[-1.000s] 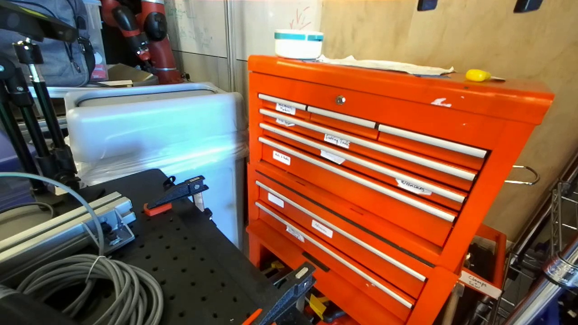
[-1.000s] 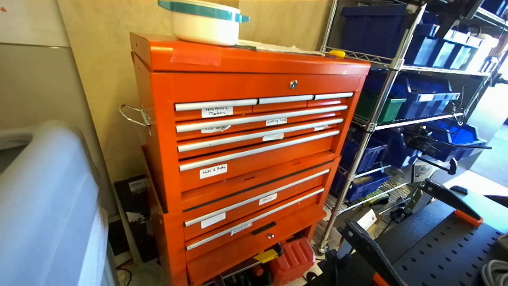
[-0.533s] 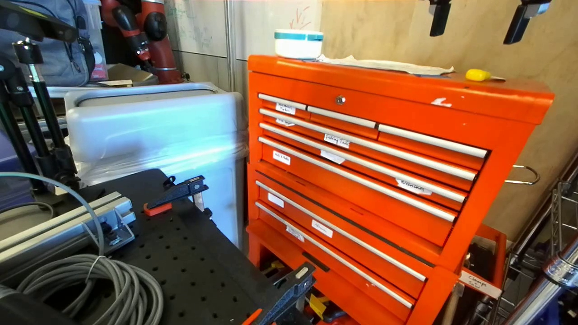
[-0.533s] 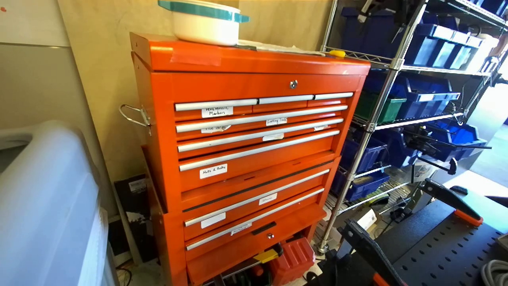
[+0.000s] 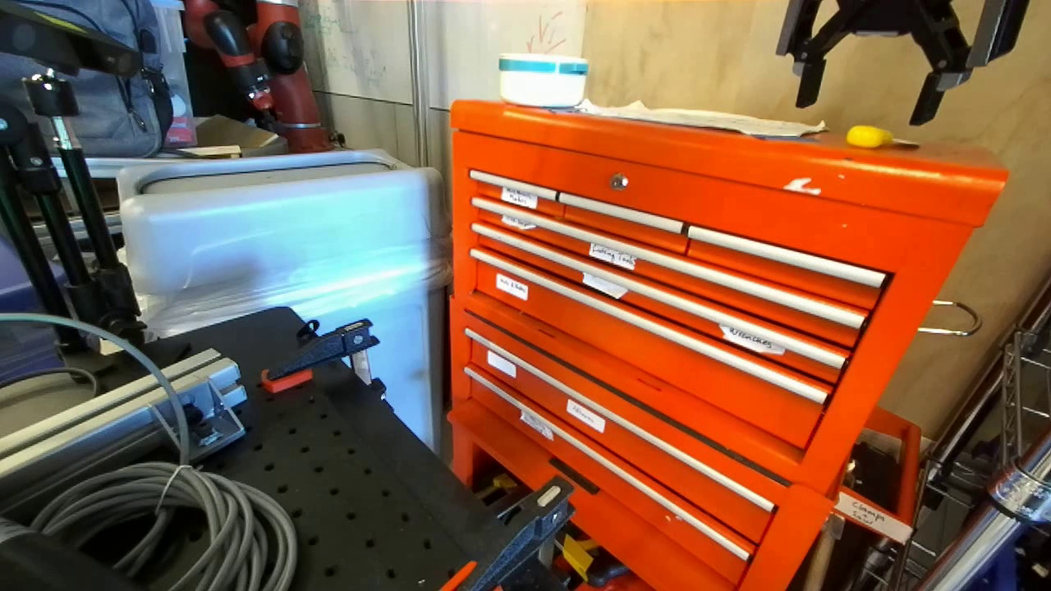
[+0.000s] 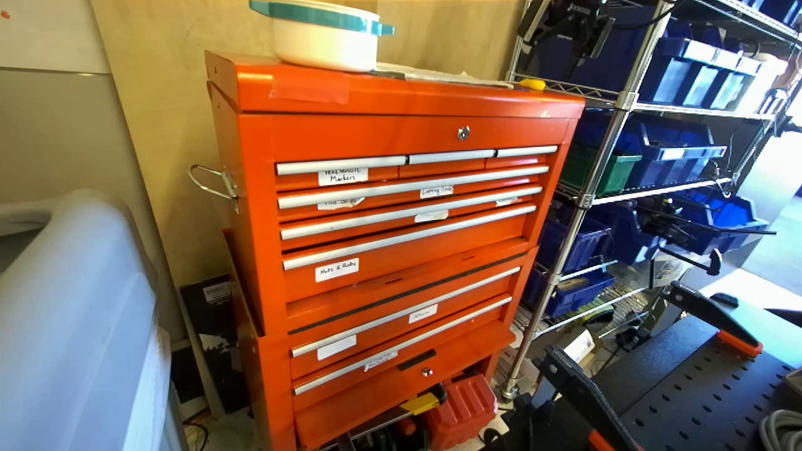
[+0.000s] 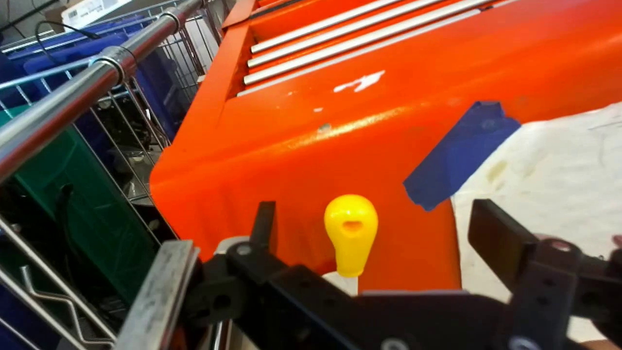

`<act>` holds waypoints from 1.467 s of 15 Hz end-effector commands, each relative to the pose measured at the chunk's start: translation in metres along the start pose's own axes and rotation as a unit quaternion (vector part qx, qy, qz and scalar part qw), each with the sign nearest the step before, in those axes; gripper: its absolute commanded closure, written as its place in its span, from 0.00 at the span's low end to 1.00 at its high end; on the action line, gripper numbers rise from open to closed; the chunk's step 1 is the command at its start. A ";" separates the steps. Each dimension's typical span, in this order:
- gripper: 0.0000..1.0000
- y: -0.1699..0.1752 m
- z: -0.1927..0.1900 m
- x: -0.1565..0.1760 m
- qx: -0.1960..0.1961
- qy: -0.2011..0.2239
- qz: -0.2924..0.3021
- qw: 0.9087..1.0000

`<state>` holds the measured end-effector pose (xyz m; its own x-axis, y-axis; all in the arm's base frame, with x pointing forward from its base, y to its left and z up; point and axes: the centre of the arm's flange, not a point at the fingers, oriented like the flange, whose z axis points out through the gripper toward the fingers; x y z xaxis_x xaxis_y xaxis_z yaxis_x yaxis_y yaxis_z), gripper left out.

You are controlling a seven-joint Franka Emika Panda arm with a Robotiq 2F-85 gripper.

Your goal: Move the yellow object on the cabinet to the left

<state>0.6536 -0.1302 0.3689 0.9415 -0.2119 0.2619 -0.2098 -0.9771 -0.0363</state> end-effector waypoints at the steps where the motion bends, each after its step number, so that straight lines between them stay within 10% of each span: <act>1: 0.00 -0.002 0.016 0.031 0.004 0.010 -0.003 1.000; 13: 0.95 0.000 0.017 0.062 -0.008 -0.004 0.004 1.000; 22: 0.95 -0.058 -0.058 0.075 0.040 0.024 0.047 0.998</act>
<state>0.7193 -0.1179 0.4118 0.9190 -0.2536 0.3018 -0.2429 -0.9673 -0.0732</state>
